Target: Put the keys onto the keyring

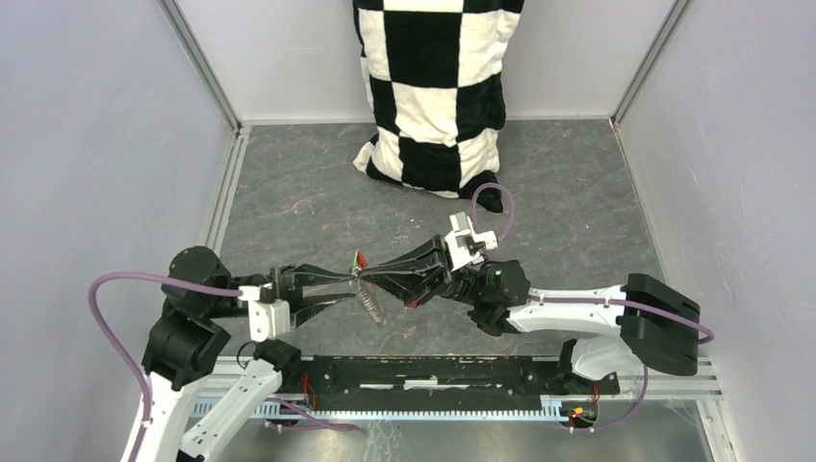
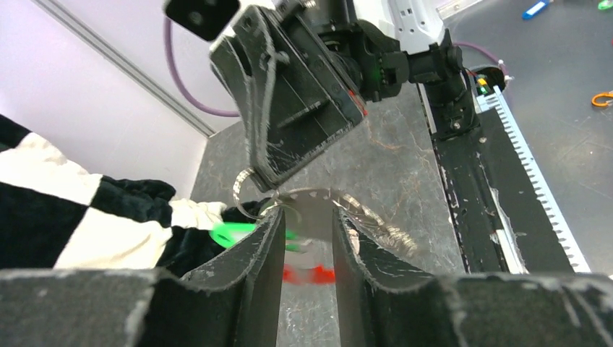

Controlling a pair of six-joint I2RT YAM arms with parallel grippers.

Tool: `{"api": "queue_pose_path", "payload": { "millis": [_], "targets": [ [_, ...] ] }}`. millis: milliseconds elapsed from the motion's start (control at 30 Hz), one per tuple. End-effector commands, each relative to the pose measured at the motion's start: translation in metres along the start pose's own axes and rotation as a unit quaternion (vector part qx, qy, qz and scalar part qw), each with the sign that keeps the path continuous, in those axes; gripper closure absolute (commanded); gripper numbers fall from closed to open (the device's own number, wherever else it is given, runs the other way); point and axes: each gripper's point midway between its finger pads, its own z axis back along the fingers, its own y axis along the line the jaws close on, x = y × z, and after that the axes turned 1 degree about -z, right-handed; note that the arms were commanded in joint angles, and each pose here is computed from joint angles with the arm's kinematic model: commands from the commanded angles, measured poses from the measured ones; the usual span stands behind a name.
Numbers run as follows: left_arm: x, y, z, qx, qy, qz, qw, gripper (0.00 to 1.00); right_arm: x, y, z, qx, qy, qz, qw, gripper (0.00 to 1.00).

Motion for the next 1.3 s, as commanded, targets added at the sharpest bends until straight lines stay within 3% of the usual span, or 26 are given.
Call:
{"api": "queue_pose_path", "payload": {
  "millis": [0, 233, 667, 833, 933, 1000, 1100, 1167, 1233, 1267],
  "targets": [
    [0.023, 0.017, 0.009, 0.047, 0.008, 0.019, 0.999, 0.62, 0.033, 0.012, 0.005, 0.014, -0.060, 0.051, 0.997, 1.00],
    [0.030, 0.033, 0.010, 0.089, 0.003, 0.068, 0.994, 0.63, 0.032, 0.027, 0.006, 0.054, -0.059, 0.053, 0.995, 1.00],
    [0.005, 0.020, -0.005, 0.020, 0.015, 0.121, 0.992, 0.58, 0.013, 0.034, 0.002, 0.087, -0.011, 0.043, 0.995, 0.99],
    [0.005, 0.007, -0.006, -0.024, 0.021, 0.133, 0.991, 0.77, 0.008, 0.028, 0.003, 0.074, 0.001, 0.045, 0.996, 1.00],
    [0.006, -0.001, -0.004, -0.044, 0.024, 0.131, 0.990, 0.80, 0.007, 0.022, 0.004, 0.058, 0.004, 0.049, 0.997, 0.99],
    [0.004, -0.004, -0.002, -0.050, 0.033, 0.129, 0.990, 0.75, 0.007, 0.021, 0.006, 0.053, 0.005, 0.049, 0.997, 1.00],
    [-0.007, 0.005, 0.002, -0.020, 0.065, 0.110, 0.992, 0.54, 0.008, 0.018, 0.006, 0.046, 0.013, 0.054, 0.997, 1.00],
    [-0.016, 0.021, 0.005, 0.026, 0.086, 0.094, 0.991, 0.48, 0.011, 0.017, 0.006, 0.040, 0.016, 0.064, 0.997, 1.00],
    [-0.026, 0.036, 0.010, 0.086, 0.102, 0.100, 0.986, 0.29, 0.016, 0.016, 0.004, 0.036, 0.019, 0.078, 0.996, 0.99],
    [-0.026, 0.048, 0.012, 0.124, 0.100, 0.092, 0.983, 0.26, 0.018, 0.013, 0.003, 0.029, 0.022, 0.087, 0.996, 1.00]
  ]
}}
